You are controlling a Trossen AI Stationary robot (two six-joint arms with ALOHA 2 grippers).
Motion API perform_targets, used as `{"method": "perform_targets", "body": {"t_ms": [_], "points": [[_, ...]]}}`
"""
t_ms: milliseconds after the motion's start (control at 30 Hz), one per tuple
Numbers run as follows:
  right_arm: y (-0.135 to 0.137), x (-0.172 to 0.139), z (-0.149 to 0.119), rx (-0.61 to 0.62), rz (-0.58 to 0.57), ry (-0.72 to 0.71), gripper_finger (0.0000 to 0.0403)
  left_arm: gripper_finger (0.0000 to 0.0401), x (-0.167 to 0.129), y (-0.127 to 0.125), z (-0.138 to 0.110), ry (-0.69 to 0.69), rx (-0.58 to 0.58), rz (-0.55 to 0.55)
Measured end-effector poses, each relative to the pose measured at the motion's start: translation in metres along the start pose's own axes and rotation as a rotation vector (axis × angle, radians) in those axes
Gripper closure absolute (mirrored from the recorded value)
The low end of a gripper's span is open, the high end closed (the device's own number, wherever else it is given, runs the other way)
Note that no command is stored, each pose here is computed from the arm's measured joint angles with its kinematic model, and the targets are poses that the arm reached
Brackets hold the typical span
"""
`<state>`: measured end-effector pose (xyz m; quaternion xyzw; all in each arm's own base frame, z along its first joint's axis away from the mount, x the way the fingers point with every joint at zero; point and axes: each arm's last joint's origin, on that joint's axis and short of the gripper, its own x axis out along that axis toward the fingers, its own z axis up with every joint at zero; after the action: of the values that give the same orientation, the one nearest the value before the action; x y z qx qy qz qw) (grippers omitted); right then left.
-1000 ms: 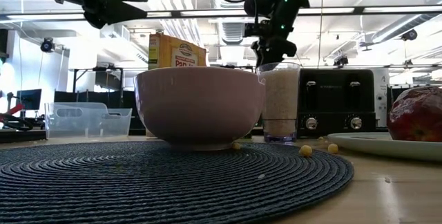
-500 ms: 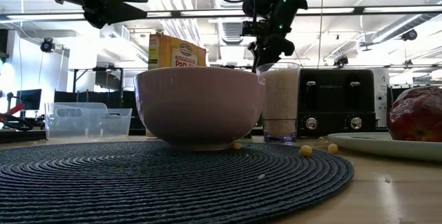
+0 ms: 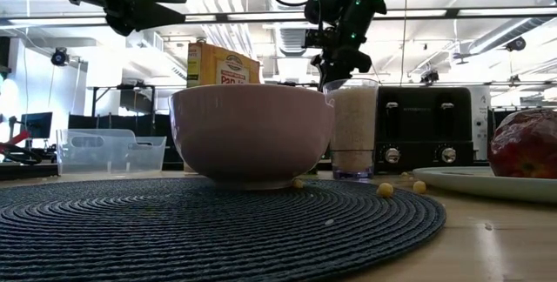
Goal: Arrange a breakfast setting
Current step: Put the blue spoon on the left side of the white bowl on the dark blue table mat
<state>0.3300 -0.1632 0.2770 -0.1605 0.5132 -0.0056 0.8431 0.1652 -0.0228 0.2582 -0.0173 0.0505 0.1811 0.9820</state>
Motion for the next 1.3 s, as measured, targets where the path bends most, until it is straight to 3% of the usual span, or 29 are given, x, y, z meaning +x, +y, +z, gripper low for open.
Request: {"method": "perform_targets", "body": {"t_ms": [333, 867, 1067, 1300], "points": [[-0.005, -0.013, 0.007, -0.007, -0.013, -0.013, 0.0394, 0.0113, 0.000, 0.000, 0.000, 0.000, 0.000, 0.000], [-0.017, -0.084, 0.035, 0.063, -0.042, -0.058, 0.0394, 0.0113, 0.000, 0.000, 0.000, 0.001, 0.001, 0.001], [0.000, -0.111, 0.061, 0.069, -0.044, -0.146, 0.0394, 0.0113, 0.000, 0.001, 0.000, -0.002, 0.016, 0.031], [0.044, -0.125, 0.093, 0.068, 0.019, -0.240, 0.0394, 0.0113, -0.002, 0.001, 0.017, -0.050, 0.066, 0.051]]}}
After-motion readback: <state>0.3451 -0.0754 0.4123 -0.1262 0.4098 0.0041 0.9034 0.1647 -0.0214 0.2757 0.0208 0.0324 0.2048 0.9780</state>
